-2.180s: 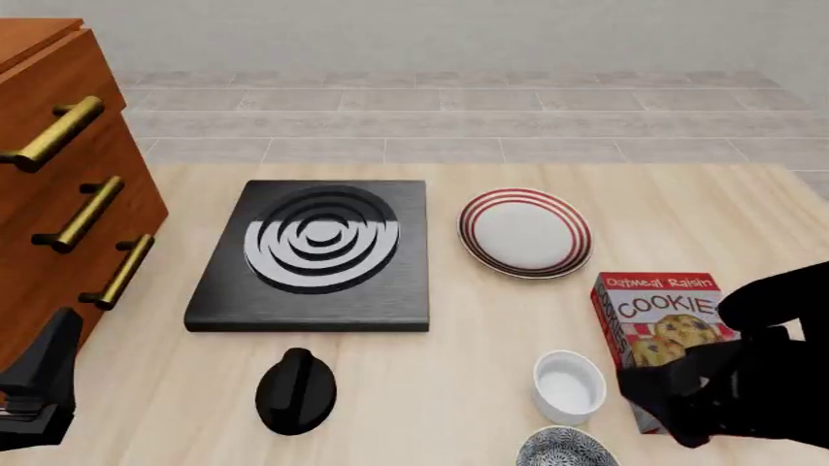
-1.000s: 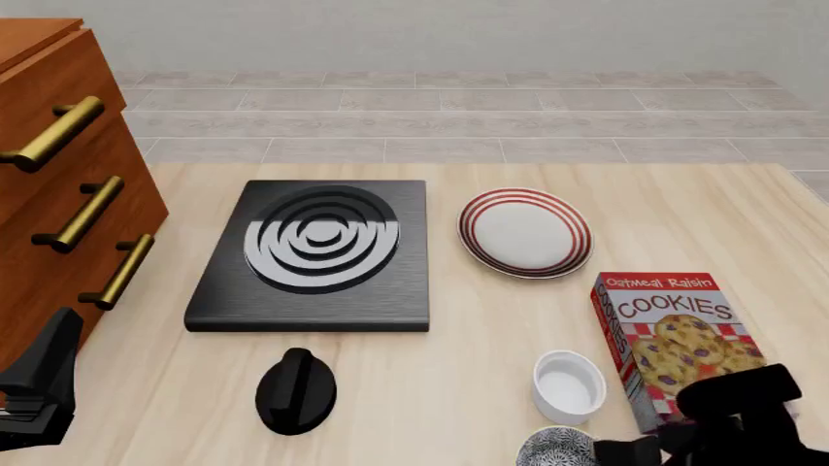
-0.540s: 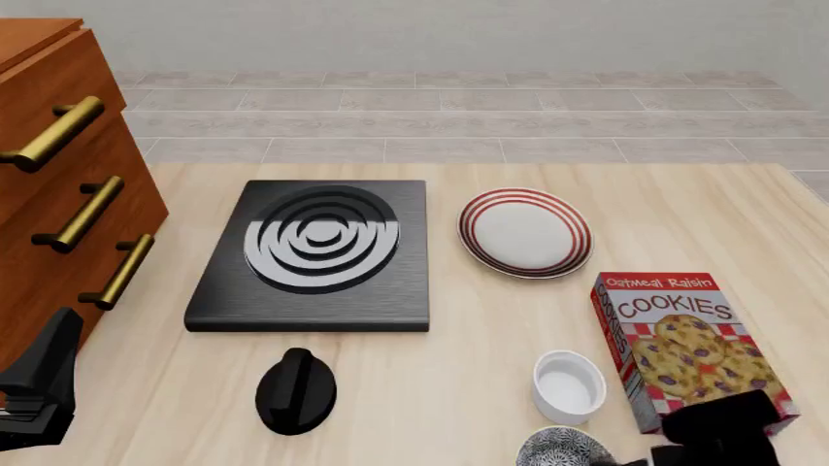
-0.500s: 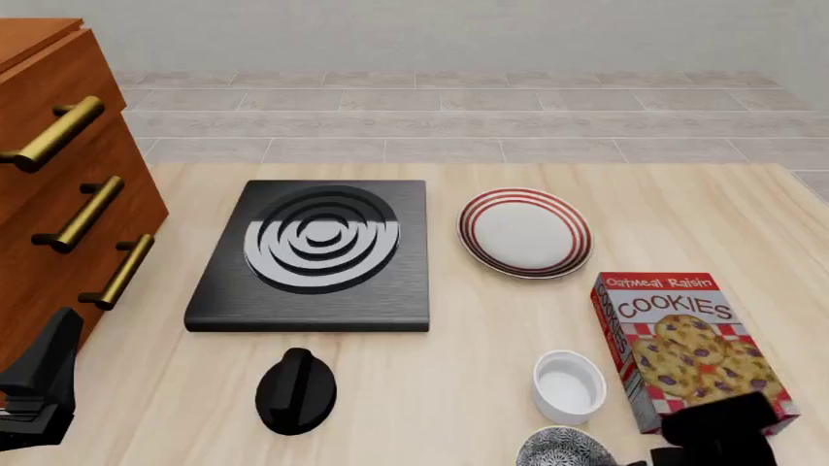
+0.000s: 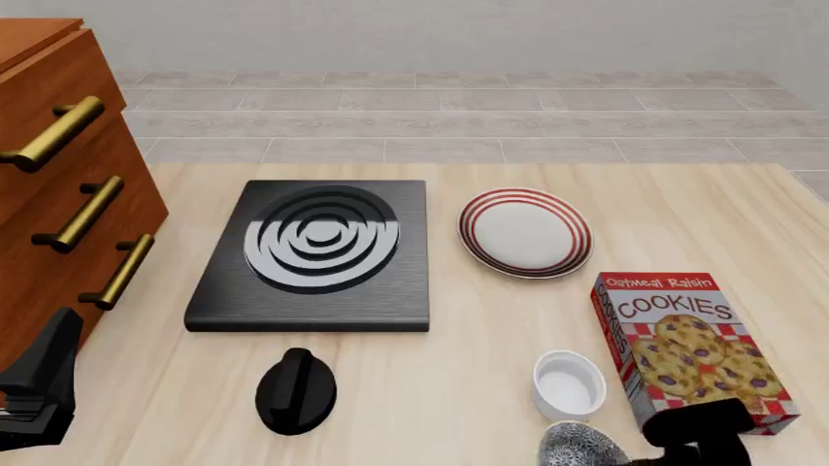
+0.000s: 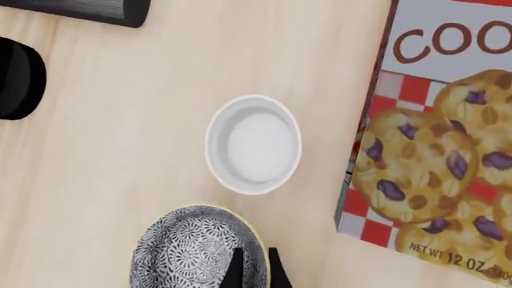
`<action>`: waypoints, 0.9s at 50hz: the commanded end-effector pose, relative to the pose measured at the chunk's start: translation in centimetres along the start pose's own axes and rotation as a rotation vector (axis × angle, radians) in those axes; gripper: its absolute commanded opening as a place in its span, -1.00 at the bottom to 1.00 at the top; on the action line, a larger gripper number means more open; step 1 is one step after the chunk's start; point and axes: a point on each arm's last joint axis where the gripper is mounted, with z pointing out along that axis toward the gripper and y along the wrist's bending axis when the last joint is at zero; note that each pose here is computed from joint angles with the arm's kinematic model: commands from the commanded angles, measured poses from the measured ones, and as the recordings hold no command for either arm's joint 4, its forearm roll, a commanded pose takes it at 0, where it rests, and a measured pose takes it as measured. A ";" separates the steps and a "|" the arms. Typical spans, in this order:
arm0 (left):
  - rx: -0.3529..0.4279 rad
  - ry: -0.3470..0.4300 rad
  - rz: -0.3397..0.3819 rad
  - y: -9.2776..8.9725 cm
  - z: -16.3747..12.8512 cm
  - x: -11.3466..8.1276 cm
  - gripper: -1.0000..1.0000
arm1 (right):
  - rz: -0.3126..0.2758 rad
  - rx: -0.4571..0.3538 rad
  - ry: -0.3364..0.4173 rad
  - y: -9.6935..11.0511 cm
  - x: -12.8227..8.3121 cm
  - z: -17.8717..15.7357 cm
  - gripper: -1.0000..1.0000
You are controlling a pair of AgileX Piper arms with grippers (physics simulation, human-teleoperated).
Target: Pick the akita bowl next to the ramekin and place it on the plate.
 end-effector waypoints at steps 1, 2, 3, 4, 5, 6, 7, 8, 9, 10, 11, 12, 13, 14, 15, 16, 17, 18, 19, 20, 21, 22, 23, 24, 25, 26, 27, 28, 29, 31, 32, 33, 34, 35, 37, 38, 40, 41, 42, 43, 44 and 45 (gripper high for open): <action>0.000 0.000 0.000 0.0 0.0 0.0 1.00 | -0.011 -0.005 0.027 0.1 0.5 0.4 -1.00; 0.000 0.000 0.000 0.0 0.0 0.0 1.00 | -0.013 -0.007 0.025 0.1 0.5 0.3 -1.00; 0.000 0.000 0.000 0.0 0.0 0.0 1.00 | -0.015 -0.011 0.022 0.1 0.5 0.1 -1.00; 0.000 0.000 0.000 0.0 0.0 0.0 1.00 | -0.020 -0.015 0.020 0.2 0.5 0.0 -1.00; 0.000 0.000 0.000 0.0 0.0 0.0 1.00 | -0.023 -0.019 0.014 0.2 0.6 -0.1 -1.00; 0.000 0.000 0.000 0.0 0.0 0.0 1.00 | -0.022 -0.017 0.011 0.1 0.5 -0.2 -1.00; 0.000 0.000 0.000 0.0 0.0 0.0 1.00 | -0.029 -0.024 0.008 0.2 0.6 -0.3 -1.00; 0.000 0.000 0.000 0.0 0.0 0.0 1.00 | -0.037 -0.029 0.004 0.3 0.6 -0.4 -1.00; 0.000 0.000 0.000 0.0 0.0 0.0 1.00 | -0.043 -0.025 0.000 0.2 0.5 -0.4 -1.00; 0.000 0.000 0.000 0.0 0.0 0.0 1.00 | -0.048 -0.030 -0.005 0.2 0.6 -0.5 -1.00; 0.000 0.000 0.000 0.0 0.0 0.0 1.00 | -0.048 -0.030 -0.005 0.2 0.6 -0.6 -1.00; 0.000 0.000 0.000 0.0 0.0 0.0 1.00 | -0.062 -0.026 -0.023 0.1 0.4 -0.8 -1.00; 0.000 0.000 0.000 0.0 0.0 0.0 1.00 | -0.060 -0.025 -0.031 0.2 0.1 -1.1 -1.00; 0.000 0.000 0.000 0.0 0.0 0.0 1.00 | -0.070 -0.019 -0.038 0.2 -0.3 -1.3 -1.00; 0.000 0.000 0.000 0.0 0.0 0.0 1.00 | -0.068 -0.022 -0.046 0.4 -0.7 -1.6 -1.00; 0.000 0.000 0.000 0.0 0.0 0.0 1.00 | -0.068 -0.022 -0.046 0.4 -0.7 -1.7 -1.00; 0.000 0.000 0.000 0.0 0.0 0.0 1.00 | -0.084 -0.014 -0.055 0.4 -1.2 -1.9 -1.00; 0.000 0.000 0.000 0.0 0.0 0.0 1.00 | -0.080 -0.016 -0.059 0.5 -1.4 -2.0 -1.00; 0.000 0.000 0.000 0.0 0.0 0.0 1.00 | -0.084 -0.015 -0.062 0.5 -1.5 -2.1 -1.00; 0.000 0.000 0.000 0.0 0.0 0.0 1.00 | -0.093 -0.010 -0.065 0.5 -1.7 -2.1 -1.00; 0.000 0.000 0.000 0.0 0.0 0.0 1.00 | -0.086 -0.013 -0.069 0.6 -1.8 -2.2 -1.00; 0.000 0.000 0.000 0.0 0.0 0.0 1.00 | -0.094 -0.013 -0.070 0.6 -2.0 -2.3 -1.00; 0.000 0.000 0.000 0.0 0.0 0.0 1.00 | -0.102 -0.009 -0.071 0.6 -2.1 -2.3 -1.00; 0.000 0.000 0.000 0.0 0.0 0.0 1.00 | -0.093 -0.012 -0.079 0.7 -2.3 -2.5 -1.00; 0.000 0.000 0.000 0.0 0.0 0.0 1.00 | -0.100 -0.012 -0.080 0.8 -2.5 -2.6 -1.00; 0.000 0.000 0.000 0.0 0.0 0.0 1.00 | -0.103 -0.011 -0.081 0.8 -2.6 -2.6 -1.00; 0.000 0.000 0.000 0.0 0.0 0.0 1.00 | -0.102 -0.013 -0.086 0.9 -2.8 -2.8 -1.00; 0.000 0.000 0.000 0.0 0.0 0.0 1.00 | -0.108 -0.012 -0.089 1.0 -3.0 -3.0 -1.00; 0.000 0.000 0.000 0.0 0.0 0.0 1.00 | -0.108 -0.012 -0.089 1.0 -3.0 -3.0 -1.00; 0.000 0.000 0.000 0.0 0.0 0.0 1.00 | -0.111 -0.015 -0.098 1.1 -3.4 -3.3 -1.00; 0.000 0.000 0.000 0.0 0.0 0.0 1.00 | -0.106 -0.017 -0.100 1.2 -3.5 -3.4 -1.00; 0.000 0.000 0.000 0.0 0.0 0.0 1.00 | -0.111 -0.017 -0.102 1.2 -3.6 -3.4 -1.00; 0.000 0.000 0.000 0.0 0.0 0.0 1.00 | -0.109 -0.018 -0.104 1.3 -3.7 -3.5 -1.00; 0.000 0.000 0.000 0.0 0.0 0.0 1.00 | -0.112 -0.018 -0.105 1.3 -3.7 -3.5 -1.00; 0.000 0.000 0.000 0.0 0.0 0.0 1.00 | -0.114 -0.022 -0.106 1.4 -3.8 -3.5 -1.00; 0.000 0.000 0.000 0.0 0.0 0.0 1.00 | -0.115 -0.022 -0.108 1.4 -3.9 -3.6 -1.00; 0.000 0.000 0.000 0.0 0.0 0.0 1.00 | -0.118 -0.024 -0.114 1.6 -4.3 -4.0 -1.00; 0.000 0.000 0.000 0.0 0.0 0.0 1.00 | -0.118 -0.025 -0.118 1.6 -4.5 -4.1 -1.00; 0.000 0.000 0.000 0.0 0.0 0.0 1.00 | -0.118 -0.023 -0.124 1.7 -4.7 -4.3 -1.00; 0.000 0.000 0.000 0.0 0.0 0.0 1.00 | -0.120 -0.025 -0.127 1.8 -4.9 -4.5 -1.00; 0.000 0.000 0.000 0.0 0.0 0.0 1.00 | -0.120 -0.026 -0.134 1.8 -5.1 -4.7 -1.00; 0.000 0.000 0.000 0.0 0.0 0.0 1.00 | -0.120 -0.026 -0.138 1.9 -5.3 -4.9 -1.00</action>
